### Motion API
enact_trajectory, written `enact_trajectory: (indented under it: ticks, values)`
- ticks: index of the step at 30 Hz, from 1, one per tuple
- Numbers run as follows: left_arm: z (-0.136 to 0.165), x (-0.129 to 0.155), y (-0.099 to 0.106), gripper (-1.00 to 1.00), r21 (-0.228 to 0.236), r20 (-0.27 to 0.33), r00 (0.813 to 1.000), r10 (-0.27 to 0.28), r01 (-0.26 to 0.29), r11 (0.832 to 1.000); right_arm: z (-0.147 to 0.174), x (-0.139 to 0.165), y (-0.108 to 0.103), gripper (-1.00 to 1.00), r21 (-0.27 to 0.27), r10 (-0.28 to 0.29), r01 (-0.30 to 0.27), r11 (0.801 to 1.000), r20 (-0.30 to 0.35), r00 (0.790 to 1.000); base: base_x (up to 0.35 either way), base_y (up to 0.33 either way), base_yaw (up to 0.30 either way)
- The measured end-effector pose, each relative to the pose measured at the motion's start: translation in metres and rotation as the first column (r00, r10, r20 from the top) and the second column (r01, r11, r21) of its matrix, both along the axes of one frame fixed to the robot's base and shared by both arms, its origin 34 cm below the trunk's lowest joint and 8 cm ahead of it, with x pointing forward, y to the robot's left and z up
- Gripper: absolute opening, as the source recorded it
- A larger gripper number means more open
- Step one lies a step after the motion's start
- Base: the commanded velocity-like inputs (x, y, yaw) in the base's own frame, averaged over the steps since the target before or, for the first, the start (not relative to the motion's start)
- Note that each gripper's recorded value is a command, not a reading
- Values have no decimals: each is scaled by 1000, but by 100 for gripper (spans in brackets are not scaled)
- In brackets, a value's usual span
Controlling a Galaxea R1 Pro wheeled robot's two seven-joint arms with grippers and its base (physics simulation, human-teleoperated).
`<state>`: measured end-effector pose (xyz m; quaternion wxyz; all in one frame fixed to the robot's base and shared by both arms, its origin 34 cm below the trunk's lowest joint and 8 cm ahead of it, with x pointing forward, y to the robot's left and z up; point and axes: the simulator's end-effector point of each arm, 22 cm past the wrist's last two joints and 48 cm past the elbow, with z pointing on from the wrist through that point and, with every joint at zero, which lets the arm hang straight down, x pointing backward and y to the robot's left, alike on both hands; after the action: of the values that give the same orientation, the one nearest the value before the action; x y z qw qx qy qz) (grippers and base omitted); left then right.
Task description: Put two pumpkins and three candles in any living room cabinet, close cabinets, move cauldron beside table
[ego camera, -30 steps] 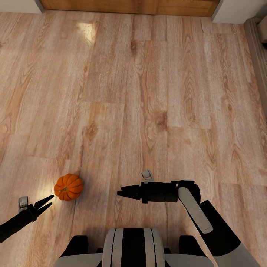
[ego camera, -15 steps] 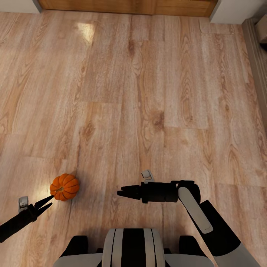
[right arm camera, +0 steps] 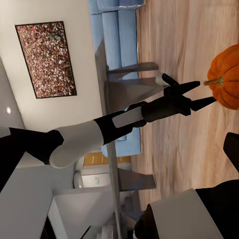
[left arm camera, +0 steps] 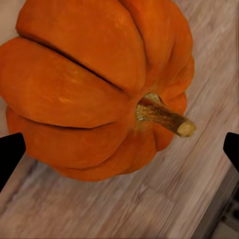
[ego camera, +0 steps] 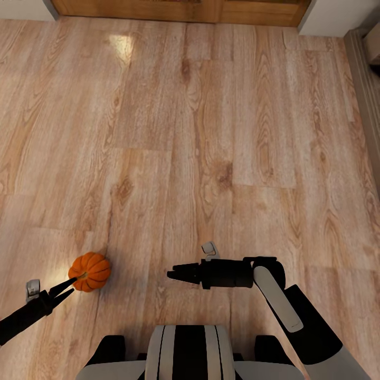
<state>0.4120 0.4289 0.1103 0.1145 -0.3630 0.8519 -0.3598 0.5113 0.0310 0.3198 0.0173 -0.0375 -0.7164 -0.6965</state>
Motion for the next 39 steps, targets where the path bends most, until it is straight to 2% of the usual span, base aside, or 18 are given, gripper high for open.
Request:
enact_trajectory:
  ticks: [39]
  values:
    - [-3,-1,1,100,3,-6,1000,2,-2,1000,-2,-1,0,100,1,1,-1,1000,-4,1000,14,7,0]
